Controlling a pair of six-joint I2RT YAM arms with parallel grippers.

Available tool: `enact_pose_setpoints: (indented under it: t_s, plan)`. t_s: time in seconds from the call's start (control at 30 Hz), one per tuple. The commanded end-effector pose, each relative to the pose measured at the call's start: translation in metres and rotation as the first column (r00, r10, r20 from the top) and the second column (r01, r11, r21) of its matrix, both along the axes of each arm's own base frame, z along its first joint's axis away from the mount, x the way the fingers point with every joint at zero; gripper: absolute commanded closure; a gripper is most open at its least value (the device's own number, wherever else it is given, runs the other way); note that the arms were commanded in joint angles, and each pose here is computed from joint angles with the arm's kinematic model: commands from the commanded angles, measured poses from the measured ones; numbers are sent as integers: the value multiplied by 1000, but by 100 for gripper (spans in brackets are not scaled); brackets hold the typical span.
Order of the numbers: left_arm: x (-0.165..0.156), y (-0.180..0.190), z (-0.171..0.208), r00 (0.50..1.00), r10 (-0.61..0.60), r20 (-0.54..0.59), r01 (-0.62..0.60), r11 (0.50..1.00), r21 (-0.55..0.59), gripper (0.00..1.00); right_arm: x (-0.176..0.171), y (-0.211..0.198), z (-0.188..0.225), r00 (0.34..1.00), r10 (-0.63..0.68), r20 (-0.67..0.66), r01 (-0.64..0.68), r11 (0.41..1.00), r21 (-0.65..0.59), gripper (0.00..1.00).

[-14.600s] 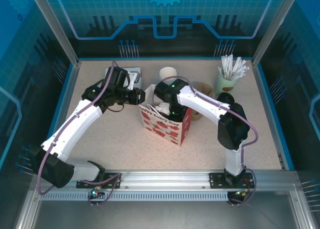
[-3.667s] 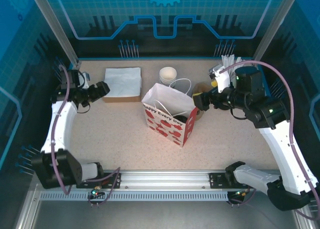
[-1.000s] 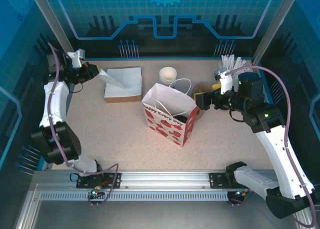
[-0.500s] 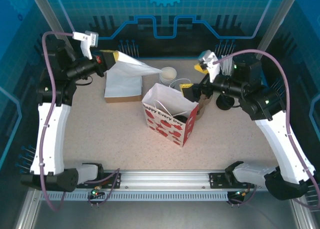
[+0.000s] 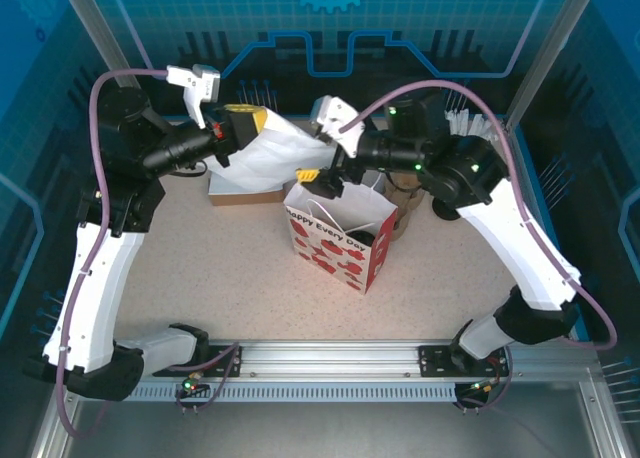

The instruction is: Pack the takeout coffee

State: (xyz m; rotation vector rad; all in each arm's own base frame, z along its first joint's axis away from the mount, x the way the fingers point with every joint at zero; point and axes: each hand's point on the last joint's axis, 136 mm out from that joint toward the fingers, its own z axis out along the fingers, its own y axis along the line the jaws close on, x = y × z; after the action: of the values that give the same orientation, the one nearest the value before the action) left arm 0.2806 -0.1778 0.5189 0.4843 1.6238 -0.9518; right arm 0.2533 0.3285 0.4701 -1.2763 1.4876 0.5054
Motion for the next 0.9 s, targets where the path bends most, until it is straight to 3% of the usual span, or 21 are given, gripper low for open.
enact_pose_setpoints:
  t_s: [0.0, 0.1, 0.27, 0.33, 0.5, 0.57, 0.6, 0.67, 0.8, 0.87]
  plan:
    - [-7, 0, 20, 999, 7, 44, -5, 999, -32, 100, 15, 4, -3, 997, -58, 46, 60, 997, -51, 2]
    - [-11, 0, 21, 999, -1, 47, 2, 999, -33, 100, 27, 10, -8, 994, -89, 58, 93, 993, -74, 12]
    - [-15, -2, 21, 999, -18, 43, 20, 999, -36, 100, 39, 17, -9, 992, -105, 74, 110, 991, -76, 20]
    - [-17, -1, 22, 999, -19, 45, 20, 999, -39, 100, 39, 20, -9, 993, -91, 69, 96, 993, -71, 33]
    - [-20, 0, 24, 998, -15, 53, 18, 999, -40, 100, 37, 16, -13, 995, -94, 34, 96, 992, -86, 82]
    - [-25, 0, 27, 998, -20, 59, 22, 999, -44, 99, 35, 6, -10, 993, -113, 19, 114, 990, -80, 94]
    - [-28, 1, 29, 998, -20, 65, 23, 999, -47, 94, 33, 0, -7, 992, -122, 15, 123, 989, -77, 100]
    - [-37, 3, 33, 996, -22, 84, 26, 999, -48, 85, 26, -11, -2, 990, -138, 17, 139, 987, -81, 100]
    - [-57, 10, 38, 993, -8, 115, 13, 999, -41, 55, 15, -43, 7, 975, -221, 23, 222, 970, -95, 100]
    - [-67, 15, 39, 991, 11, 131, -6, 999, -37, 46, 9, -60, 10, 965, -262, 26, 264, 959, -101, 100]
